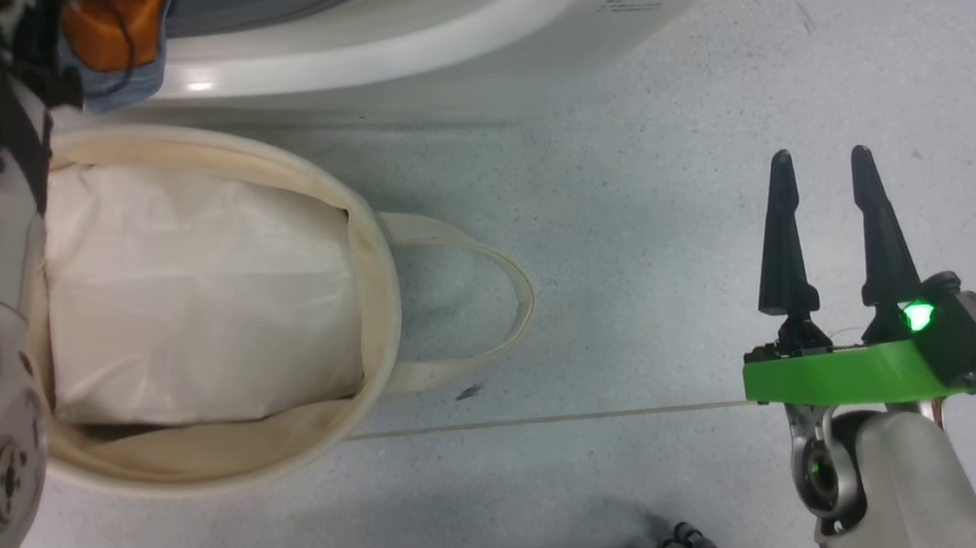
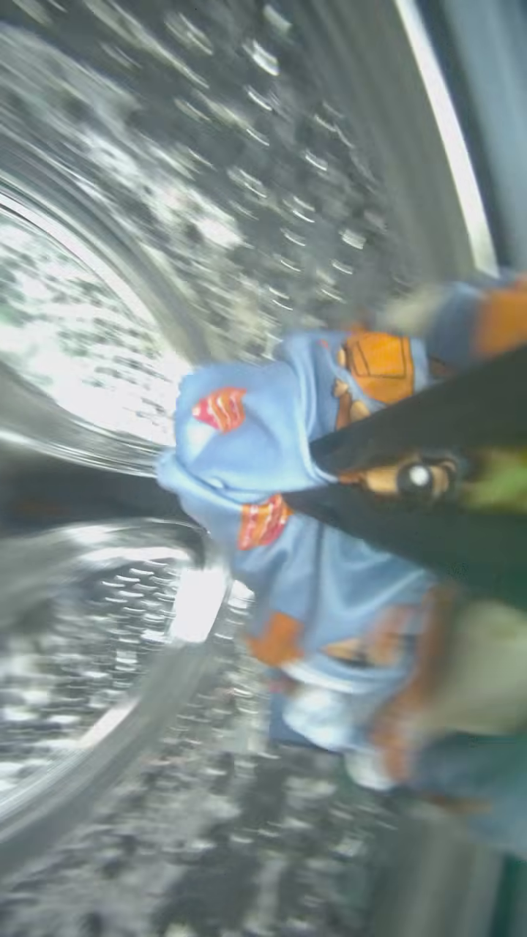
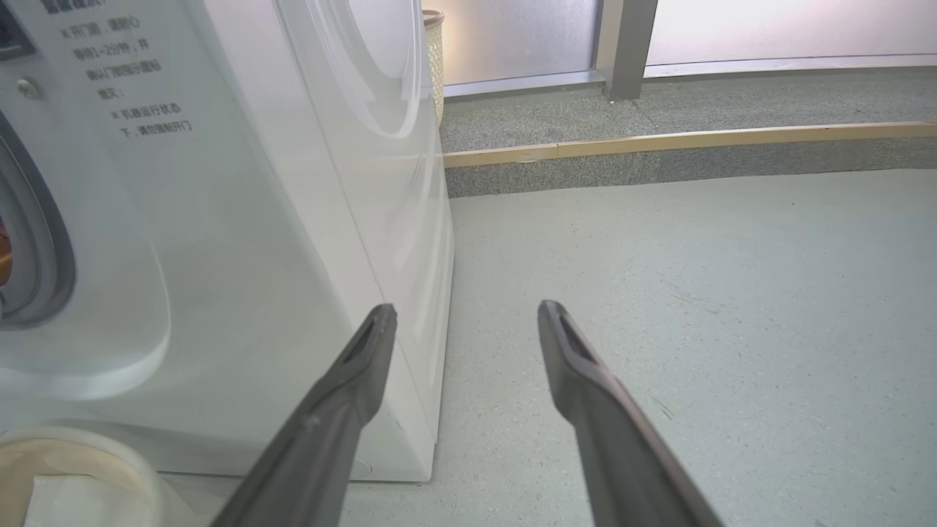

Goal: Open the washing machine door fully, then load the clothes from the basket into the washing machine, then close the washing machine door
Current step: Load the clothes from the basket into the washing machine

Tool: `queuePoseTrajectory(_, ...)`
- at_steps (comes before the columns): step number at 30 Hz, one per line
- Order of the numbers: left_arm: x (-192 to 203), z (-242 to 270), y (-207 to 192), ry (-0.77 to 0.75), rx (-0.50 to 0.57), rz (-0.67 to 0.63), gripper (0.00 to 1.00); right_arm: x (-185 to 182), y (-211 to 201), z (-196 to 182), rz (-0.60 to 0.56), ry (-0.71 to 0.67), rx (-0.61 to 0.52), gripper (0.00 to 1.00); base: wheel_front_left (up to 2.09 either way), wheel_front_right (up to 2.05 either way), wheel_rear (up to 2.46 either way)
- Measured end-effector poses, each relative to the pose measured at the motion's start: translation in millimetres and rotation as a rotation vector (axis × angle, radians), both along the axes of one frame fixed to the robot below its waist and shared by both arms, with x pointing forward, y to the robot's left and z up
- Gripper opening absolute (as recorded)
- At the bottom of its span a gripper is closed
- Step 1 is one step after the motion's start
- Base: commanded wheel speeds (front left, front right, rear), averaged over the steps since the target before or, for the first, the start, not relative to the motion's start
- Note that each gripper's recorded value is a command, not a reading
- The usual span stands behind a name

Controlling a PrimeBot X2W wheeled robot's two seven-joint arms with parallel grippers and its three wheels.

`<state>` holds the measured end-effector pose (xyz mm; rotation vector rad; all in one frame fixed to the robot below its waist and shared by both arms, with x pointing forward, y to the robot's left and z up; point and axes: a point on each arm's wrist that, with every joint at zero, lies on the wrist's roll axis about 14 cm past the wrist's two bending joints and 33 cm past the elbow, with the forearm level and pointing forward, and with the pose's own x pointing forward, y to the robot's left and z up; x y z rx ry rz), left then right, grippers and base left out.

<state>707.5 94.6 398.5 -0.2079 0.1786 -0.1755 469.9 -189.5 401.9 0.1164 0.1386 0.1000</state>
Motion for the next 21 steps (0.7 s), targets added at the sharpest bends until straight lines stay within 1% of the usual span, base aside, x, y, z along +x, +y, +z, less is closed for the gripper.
queuePoseTrajectory(3,-7,-21,-1,0.102,0.072,-0.01,1.0,-1,0,2,0.0,-0.004,0.0,1.0,0.0,0.0,0.0)
queuePoseTrajectory(6,-8,-26,-4,0.178,0.151,-0.034,1.0,-2,0,4,0.0,-0.004,-0.001,1.0,0.0,0.0,0.0)
queuePoseTrajectory(10,-14,-31,-8,0.264,0.19,-0.055,1.0,-4,4,8,0.012,-0.011,0.002,1.0,0.0,0.0,0.0)
queuePoseTrajectory(13,-16,-26,-10,0.257,0.198,-0.063,1.0,-5,3,12,0.011,-0.017,0.001,1.0,0.0,0.0,0.0)
queuePoseTrajectory(18,-15,8,-11,0.103,0.181,-0.055,1.0,-6,5,22,0.014,-0.037,0.008,1.0,0.0,0.0,0.0)
queuePoseTrajectory(20,-24,12,-11,0.081,0.177,-0.061,1.0,-7,8,26,0.018,-0.044,0.019,1.0,0.0,0.0,0.0)
queuePoseTrajectory(21,-37,10,-10,0.078,0.178,-0.062,1.0,-7,10,31,0.022,-0.055,0.029,1.0,0.0,0.0,0.0)
